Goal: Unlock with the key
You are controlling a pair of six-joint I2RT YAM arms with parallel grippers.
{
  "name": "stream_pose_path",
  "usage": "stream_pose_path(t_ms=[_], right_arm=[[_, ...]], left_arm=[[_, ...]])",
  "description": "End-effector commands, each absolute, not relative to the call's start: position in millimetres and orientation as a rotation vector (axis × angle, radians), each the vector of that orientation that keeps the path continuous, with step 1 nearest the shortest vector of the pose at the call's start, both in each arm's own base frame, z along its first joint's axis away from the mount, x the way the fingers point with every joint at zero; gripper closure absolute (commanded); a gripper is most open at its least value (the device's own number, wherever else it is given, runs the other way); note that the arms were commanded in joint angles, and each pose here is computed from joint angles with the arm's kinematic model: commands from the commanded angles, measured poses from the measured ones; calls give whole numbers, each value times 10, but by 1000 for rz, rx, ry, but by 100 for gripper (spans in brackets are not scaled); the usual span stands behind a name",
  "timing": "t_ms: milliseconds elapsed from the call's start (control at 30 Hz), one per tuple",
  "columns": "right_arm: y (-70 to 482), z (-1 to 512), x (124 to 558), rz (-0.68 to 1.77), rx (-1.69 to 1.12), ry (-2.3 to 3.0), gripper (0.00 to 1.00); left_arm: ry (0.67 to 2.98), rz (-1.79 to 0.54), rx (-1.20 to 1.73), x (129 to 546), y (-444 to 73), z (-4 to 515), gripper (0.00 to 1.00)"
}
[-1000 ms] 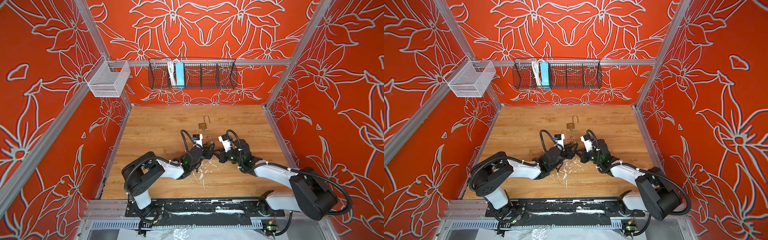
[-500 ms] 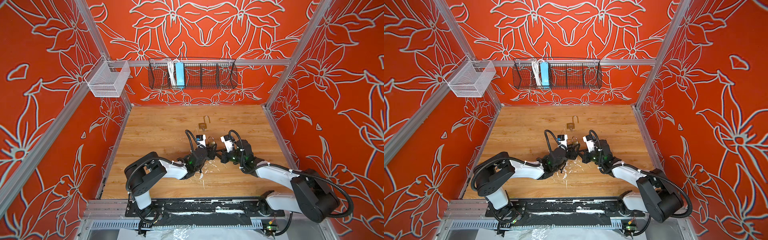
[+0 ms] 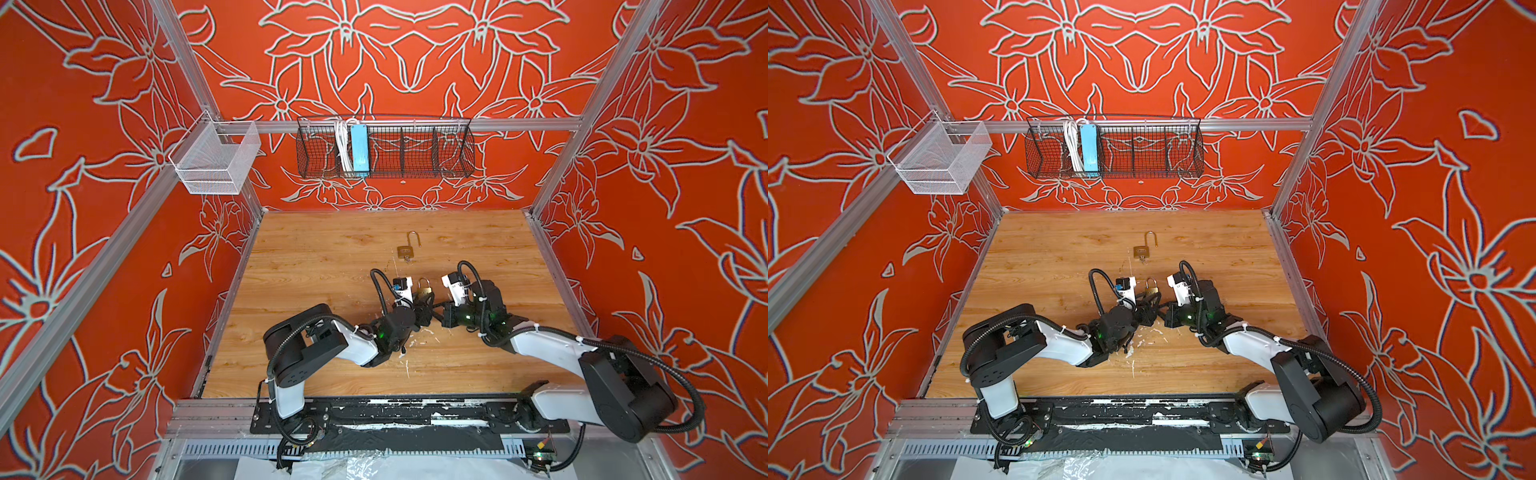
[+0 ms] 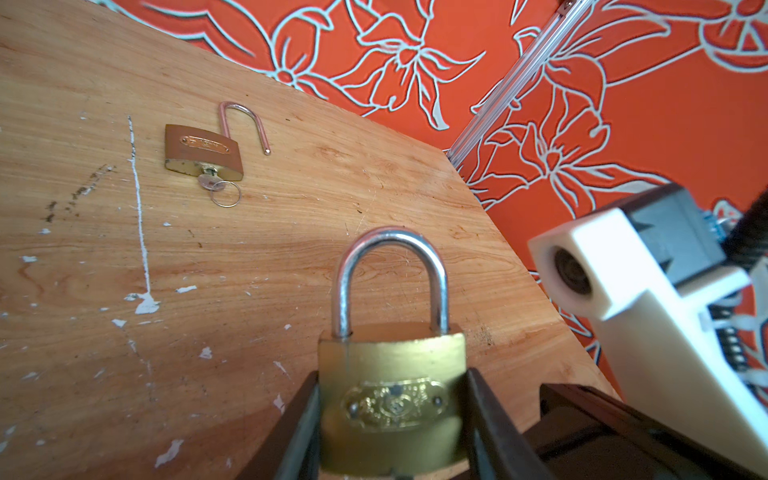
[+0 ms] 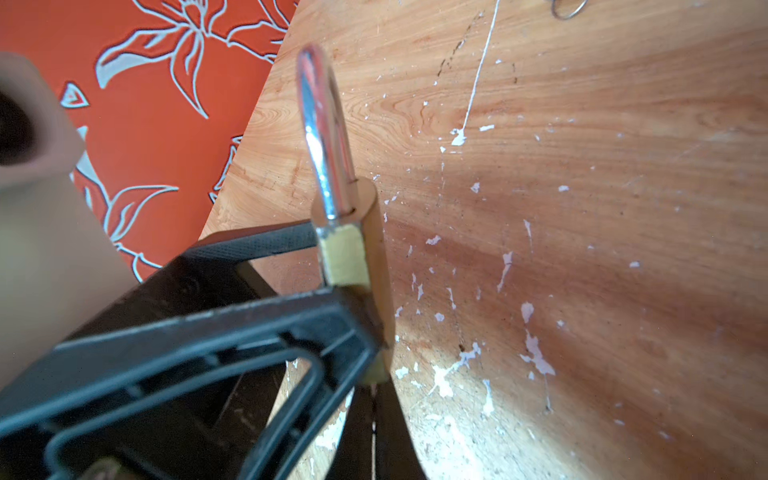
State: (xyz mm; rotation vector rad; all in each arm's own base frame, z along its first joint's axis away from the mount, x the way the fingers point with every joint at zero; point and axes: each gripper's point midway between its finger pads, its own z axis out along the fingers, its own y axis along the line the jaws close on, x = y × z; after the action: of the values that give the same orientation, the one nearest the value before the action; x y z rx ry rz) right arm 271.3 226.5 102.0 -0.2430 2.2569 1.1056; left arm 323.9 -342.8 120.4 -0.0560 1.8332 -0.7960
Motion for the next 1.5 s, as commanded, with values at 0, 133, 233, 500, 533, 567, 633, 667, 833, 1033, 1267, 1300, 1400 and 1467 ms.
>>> stream_pose_path(t_ms=[0,133,233,500,533,567,633,667,833,1033,1267,1300,1400,1467], right_arm=[[2031,1671,3157,987,-126,1983,100],[1979,1802,3127,947,-179,1915,100],[1890,1862,3127,908,-186,1877,100],[1934,2077,3041,994,-272,1771,100],[1933,2076,3038,995,-272,1771,100],[1924,2094,3036,997,-271,1761,100],[1915,2142,3013,1015,-274,1730,100],[1905,2167,3003,1022,-274,1716,100],[1833,2241,2957,1006,-268,1674,100],[1773,2377,2842,990,-291,1583,100],[1649,2493,2766,916,-277,1524,97],[1634,2511,2758,909,-275,1518,96],[1624,2531,2756,903,-274,1524,93],[1631,2538,2756,909,-275,1519,89]], left_arm=[[2022,-524,52,3139,-3146,513,100],[2071,-502,68,3134,-3177,464,100],[2106,-488,104,3123,-3221,475,100],[2154,-471,123,3089,-3225,357,100],[2158,-473,126,3085,-3232,342,100],[2162,-479,132,3079,-3247,328,100],[2178,-492,130,3060,-3262,281,100],[2188,-498,133,3049,-3270,258,100],[2190,-522,141,3018,-3281,273,100],[2215,-530,177,2999,-3340,259,100],[2249,-529,195,2984,-3386,218,100],[2250,-528,198,2986,-3392,227,100],[2272,-500,202,2992,-3385,202,100],[2285,-493,199,2991,-3386,160,100]])
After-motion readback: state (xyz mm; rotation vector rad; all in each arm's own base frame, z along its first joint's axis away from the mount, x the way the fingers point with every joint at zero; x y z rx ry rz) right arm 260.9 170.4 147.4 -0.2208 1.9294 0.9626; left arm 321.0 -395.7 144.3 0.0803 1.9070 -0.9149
